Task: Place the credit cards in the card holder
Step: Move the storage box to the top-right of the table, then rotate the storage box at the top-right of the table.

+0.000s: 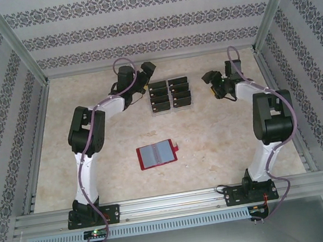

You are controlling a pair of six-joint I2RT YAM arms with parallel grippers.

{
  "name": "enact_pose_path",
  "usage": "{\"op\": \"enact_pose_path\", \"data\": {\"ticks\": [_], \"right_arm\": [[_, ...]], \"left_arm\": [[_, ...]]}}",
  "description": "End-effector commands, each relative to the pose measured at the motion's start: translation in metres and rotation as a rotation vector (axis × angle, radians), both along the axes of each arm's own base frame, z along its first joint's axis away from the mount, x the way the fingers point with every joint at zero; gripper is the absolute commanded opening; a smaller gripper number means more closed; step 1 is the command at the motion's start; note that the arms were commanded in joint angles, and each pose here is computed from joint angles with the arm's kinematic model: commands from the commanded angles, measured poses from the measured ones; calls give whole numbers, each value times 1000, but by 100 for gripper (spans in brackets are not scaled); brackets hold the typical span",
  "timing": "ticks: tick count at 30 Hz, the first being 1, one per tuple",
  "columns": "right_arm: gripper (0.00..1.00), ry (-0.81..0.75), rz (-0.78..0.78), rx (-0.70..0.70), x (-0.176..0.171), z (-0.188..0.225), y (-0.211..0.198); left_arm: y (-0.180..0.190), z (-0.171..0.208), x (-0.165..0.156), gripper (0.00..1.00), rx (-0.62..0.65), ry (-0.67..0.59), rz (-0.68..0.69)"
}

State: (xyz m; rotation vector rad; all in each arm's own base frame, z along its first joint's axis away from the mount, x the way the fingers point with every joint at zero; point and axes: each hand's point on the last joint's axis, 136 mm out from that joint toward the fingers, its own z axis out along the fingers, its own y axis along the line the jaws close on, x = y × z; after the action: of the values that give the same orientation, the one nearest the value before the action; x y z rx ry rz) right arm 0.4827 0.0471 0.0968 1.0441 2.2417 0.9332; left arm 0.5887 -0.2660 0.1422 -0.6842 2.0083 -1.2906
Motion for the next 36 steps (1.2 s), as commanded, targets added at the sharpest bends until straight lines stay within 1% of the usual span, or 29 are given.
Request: {"op": "enact_pose_path", "data": {"ticks": [1,9,13,15,17,21,24,27,30,32,36], "right_arm": [[68,-105,-30,-18,-7,43,-12],[68,-121,-55,-67,-61,54,-16],[68,-130,-39,-125,-88,59,-14],[68,-137,-32,-168,-94,62,-15],[68,-131,-23,-203,-95,62,-18],[67,-125,60,-284,-82,67,-15],[66,-111,138,-372,-70,71,-11],[65,-87,221,-430,-59,69,-3],[66,-61,196,-478,-47,64,-14],[67,-57,135,-474,-36,62,-29],[68,-95,28,-342,-10,67,-51]], "left_arm": [[-34,21,2,100,-57,-59,-57],[-96,26,-3,100,-74,-74,-179],[-130,23,-11,100,-89,-69,-239],[-144,21,-15,100,-95,-67,-265],[-149,20,-18,100,-98,-67,-272],[-132,28,-19,100,-79,-78,-254],[-104,37,-21,100,-50,-92,-225],[-74,48,-25,100,-38,-92,-195],[-47,58,-35,100,-33,-90,-179],[-35,67,-46,100,-28,-96,-182],[-21,75,-71,100,-21,-91,-202]]}}
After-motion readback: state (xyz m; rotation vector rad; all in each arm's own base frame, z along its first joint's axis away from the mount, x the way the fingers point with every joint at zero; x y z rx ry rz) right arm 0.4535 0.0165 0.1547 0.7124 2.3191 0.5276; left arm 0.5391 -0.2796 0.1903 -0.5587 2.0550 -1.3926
